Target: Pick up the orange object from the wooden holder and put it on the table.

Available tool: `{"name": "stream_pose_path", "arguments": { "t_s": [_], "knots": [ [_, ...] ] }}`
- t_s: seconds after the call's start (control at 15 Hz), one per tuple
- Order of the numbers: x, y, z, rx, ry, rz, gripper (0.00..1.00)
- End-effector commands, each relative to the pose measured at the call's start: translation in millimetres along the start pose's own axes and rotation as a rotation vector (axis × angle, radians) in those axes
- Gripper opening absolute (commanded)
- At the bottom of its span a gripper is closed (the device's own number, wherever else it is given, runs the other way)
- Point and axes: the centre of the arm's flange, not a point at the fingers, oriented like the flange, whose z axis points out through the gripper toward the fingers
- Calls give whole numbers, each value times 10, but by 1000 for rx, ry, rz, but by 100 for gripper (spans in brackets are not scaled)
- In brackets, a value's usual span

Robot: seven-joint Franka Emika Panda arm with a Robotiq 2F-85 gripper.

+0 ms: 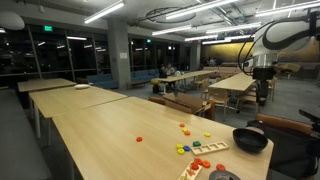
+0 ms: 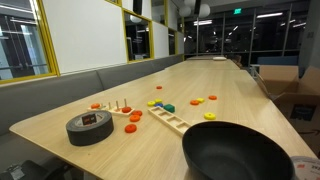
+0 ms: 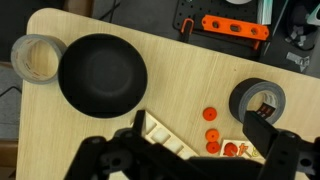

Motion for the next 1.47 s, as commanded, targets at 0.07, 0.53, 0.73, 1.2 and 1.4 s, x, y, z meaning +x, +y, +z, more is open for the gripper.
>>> {"name": "stream_pose_path", "arguments": {
  "t_s": [0.07, 0.53, 0.73, 1.2, 1.4],
  "knots": [
    [44, -29, 35, -9, -3, 6, 100],
    [41, -201, -61, -116, 12, 32, 100],
    [132, -293, -23, -168, 8, 43, 100],
    [753, -591, 535, -230, 29, 113, 100],
    [1116, -779, 901, -216, 51, 94, 100]
  ]
}}
